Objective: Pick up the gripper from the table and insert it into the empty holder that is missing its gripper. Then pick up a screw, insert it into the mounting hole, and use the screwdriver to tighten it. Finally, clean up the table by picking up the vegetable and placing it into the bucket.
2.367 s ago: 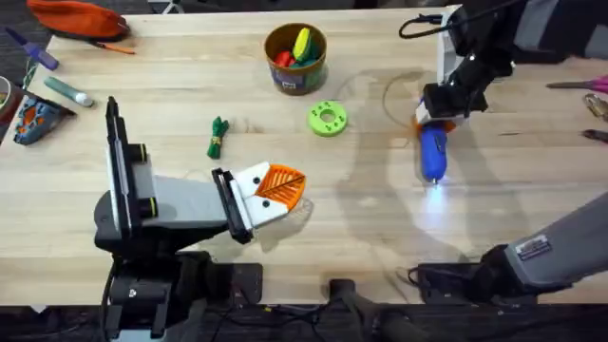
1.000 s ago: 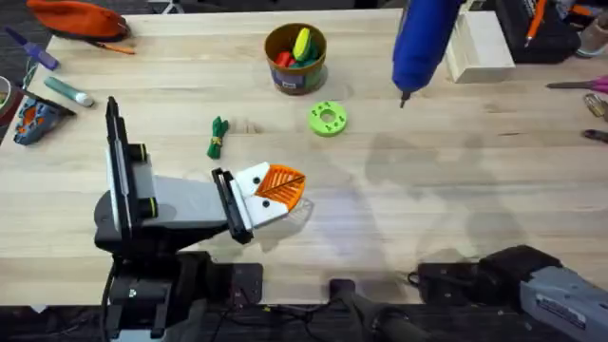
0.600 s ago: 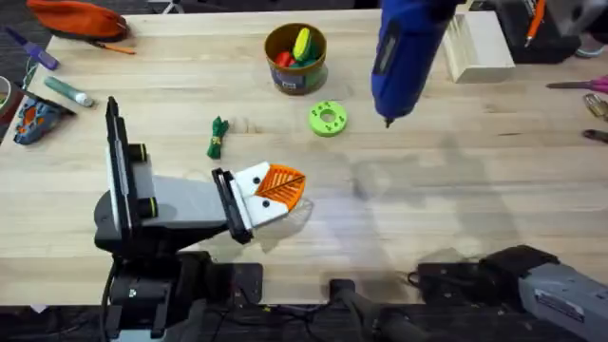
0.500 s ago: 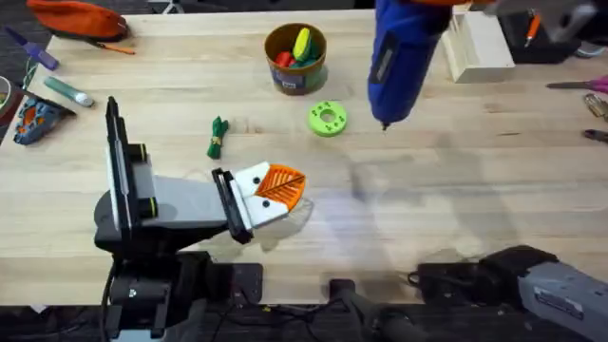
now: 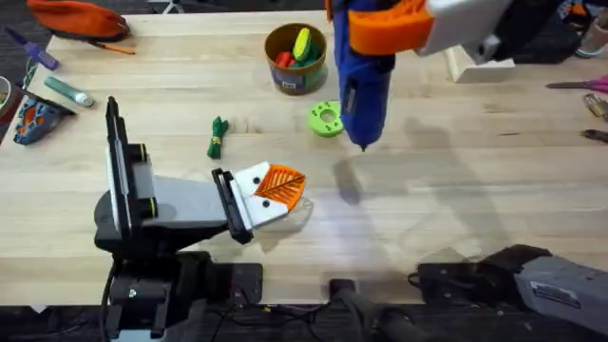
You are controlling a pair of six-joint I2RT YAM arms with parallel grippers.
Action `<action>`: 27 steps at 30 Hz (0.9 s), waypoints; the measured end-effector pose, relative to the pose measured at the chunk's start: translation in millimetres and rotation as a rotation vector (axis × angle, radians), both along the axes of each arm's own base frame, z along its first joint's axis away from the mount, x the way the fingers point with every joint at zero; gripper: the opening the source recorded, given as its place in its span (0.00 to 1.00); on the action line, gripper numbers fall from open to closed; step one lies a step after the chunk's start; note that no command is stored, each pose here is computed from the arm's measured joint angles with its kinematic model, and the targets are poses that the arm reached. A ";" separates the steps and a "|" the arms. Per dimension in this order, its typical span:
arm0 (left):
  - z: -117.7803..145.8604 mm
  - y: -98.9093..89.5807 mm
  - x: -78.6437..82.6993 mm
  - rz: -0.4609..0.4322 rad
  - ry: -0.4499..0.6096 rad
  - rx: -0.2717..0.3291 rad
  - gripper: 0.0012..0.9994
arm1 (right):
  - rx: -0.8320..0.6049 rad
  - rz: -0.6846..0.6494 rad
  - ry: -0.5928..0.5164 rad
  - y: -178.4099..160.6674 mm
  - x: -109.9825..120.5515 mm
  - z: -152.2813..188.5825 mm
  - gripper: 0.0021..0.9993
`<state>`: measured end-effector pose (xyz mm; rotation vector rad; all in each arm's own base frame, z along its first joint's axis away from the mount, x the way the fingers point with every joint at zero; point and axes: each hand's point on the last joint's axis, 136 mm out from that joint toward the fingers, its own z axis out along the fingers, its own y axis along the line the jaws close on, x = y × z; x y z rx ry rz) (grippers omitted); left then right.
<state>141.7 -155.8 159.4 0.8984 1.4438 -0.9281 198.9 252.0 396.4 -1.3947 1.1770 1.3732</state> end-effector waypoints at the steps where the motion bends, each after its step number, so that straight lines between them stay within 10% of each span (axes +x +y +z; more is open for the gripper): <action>1: 0.0 0.0 0.0 0.000 0.000 0.000 0.01 | -0.007 -0.007 0.016 -1.0 0.6 -1.8 0.02; 15: 0.0 0.0 0.0 0.000 0.000 0.000 0.01 | -0.001 -0.014 -0.037 -19.1 -19.3 -5.9 0.02; 27: 0.0 0.0 0.0 0.000 0.000 0.000 0.01 | -0.001 -0.164 -0.098 -35.0 21.3 -3.7 0.02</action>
